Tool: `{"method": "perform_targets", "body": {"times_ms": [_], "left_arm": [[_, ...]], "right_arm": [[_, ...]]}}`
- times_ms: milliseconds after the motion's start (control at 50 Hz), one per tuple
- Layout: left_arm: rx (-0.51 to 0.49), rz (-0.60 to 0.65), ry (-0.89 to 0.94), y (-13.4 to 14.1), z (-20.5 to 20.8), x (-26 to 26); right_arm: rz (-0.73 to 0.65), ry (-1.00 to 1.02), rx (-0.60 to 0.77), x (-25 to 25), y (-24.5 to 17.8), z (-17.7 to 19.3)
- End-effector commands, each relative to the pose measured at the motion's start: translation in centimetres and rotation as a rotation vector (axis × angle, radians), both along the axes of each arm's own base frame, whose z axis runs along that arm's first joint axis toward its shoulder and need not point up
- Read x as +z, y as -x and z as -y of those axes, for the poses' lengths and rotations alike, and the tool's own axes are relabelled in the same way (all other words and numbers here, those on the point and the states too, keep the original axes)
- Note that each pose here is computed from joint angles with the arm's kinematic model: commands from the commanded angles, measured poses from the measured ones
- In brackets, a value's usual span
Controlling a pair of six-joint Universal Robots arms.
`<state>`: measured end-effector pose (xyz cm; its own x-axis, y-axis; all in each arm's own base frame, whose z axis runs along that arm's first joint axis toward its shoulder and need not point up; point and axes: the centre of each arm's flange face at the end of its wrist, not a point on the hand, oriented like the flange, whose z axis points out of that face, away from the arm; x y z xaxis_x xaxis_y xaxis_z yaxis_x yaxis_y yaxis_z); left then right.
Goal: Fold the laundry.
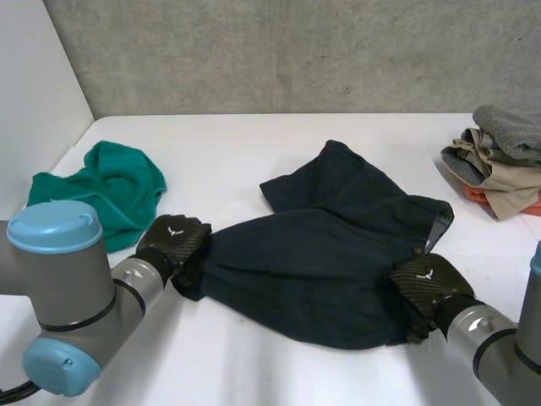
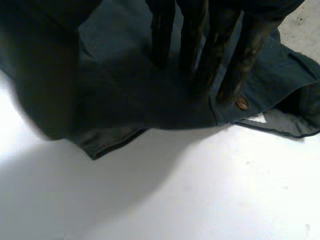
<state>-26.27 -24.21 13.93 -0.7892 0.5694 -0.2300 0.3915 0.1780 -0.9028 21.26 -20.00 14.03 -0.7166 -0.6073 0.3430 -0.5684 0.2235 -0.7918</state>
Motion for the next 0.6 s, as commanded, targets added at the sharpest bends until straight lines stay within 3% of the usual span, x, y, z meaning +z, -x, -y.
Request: {"method": "perform_targets", "body": {"times_ms": [20,100,240,320,420,500,600], "left_arm": [[-0.004,-0.010,0.034,0.4,0.1,1.3],[-0.024,-0.014,0.079,0.3,-1.3,4.8],[-0.038,-0.005,0.189,-1.0,-3.9,12.5],[-0.029,-0.067,0.322,-1.7,-5.2,17.9],[-0.013,-0.155,0.501,-2.3,-6.3,23.7],[-0.005,-0.187,0.556,-2.5,-6.6,25.6],[-0.001,-0.197,0.558,-2.4,-6.4,25.9]], "right_arm": [[0.039,0.086,-0.026,0.5,-0.4,1.4],[0.064,0.257,-0.050,5.6,-0.4,2.7],[0.006,0.308,0.008,13.6,-0.1,1.5],[0.007,0.363,0.063,18.6,-0.4,1.1],[0.069,0.584,0.061,25.9,-0.6,1.6],[0.080,0.649,0.049,28.0,-0.5,1.7],[0.054,0.578,0.065,26.2,-1.1,3.2]]}}
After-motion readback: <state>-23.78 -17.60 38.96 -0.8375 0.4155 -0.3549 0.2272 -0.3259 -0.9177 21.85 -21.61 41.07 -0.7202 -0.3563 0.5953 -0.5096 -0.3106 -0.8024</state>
